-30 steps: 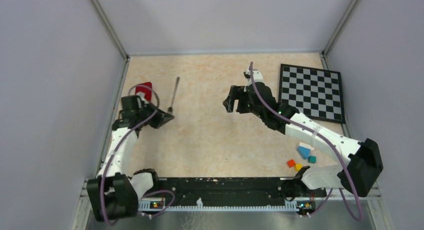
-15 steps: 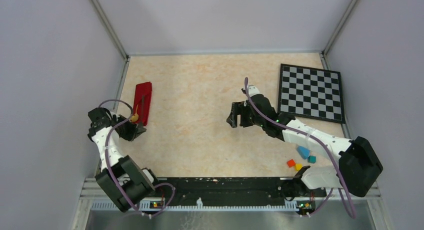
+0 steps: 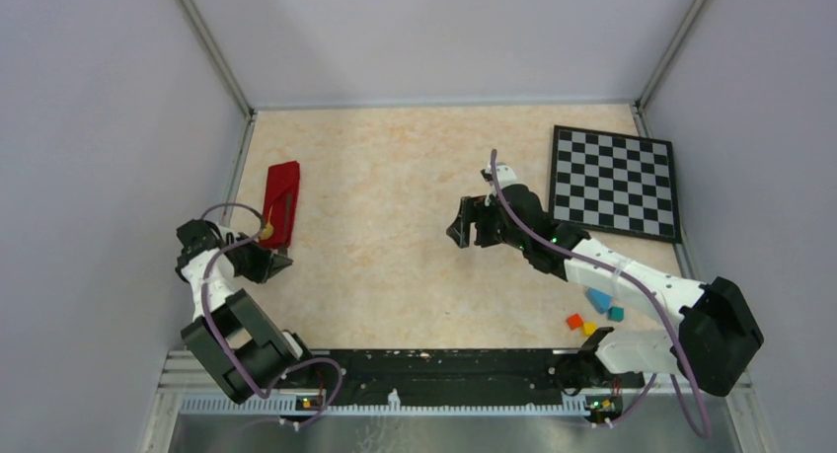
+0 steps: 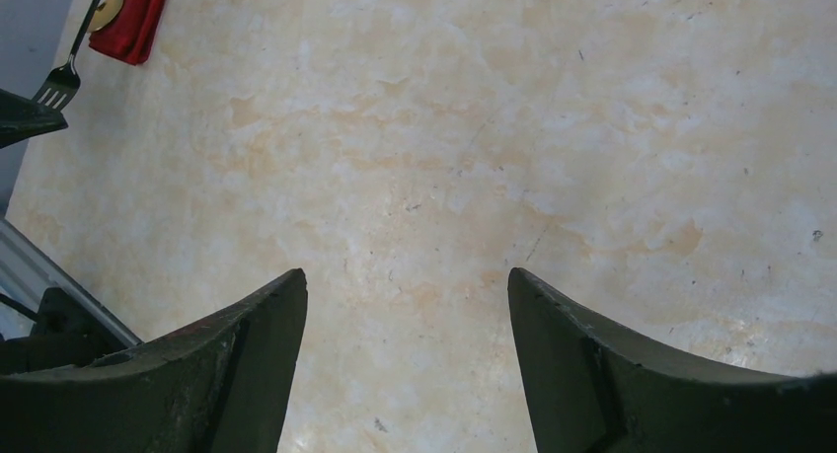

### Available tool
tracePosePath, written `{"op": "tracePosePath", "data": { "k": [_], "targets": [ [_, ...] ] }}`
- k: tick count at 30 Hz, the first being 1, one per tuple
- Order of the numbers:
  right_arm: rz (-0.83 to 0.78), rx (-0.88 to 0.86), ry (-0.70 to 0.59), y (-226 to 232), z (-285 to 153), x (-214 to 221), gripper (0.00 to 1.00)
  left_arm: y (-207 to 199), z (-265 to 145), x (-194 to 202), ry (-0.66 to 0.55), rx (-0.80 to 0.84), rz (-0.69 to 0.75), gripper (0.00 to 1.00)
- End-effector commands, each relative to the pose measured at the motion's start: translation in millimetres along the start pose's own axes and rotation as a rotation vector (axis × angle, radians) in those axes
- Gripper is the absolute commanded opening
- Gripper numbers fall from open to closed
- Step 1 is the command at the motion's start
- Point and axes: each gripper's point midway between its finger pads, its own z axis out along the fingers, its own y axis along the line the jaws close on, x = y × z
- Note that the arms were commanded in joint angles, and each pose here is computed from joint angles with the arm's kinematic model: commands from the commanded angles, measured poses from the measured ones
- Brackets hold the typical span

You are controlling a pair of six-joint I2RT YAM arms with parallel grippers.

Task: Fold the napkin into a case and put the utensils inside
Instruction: Insert the fork into the folded napkin.

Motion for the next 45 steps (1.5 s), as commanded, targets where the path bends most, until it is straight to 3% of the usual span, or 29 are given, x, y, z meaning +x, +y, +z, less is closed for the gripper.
{"op": "tracePosePath", "data": {
  "k": [1,15,45],
  "targets": [
    [-0.009,-0.008,-0.061,0.9,-3.8,-14.7,0.73,-8.1,7.3,-7.9,0.001,0.076,0.004,0.0],
    [-0.02,-0.014,-0.063,-3.8,-1.5,-12.8,0.82,1.7,21.6,-20.5,0.011,0.081,-0.06,0.0],
    [-0.005,0.028,-0.053,-19.6,7.4,-9.7,0.8,-7.9,43.4,-62.5,0.062,0.198,-0.102,0.0]
  ]
}}
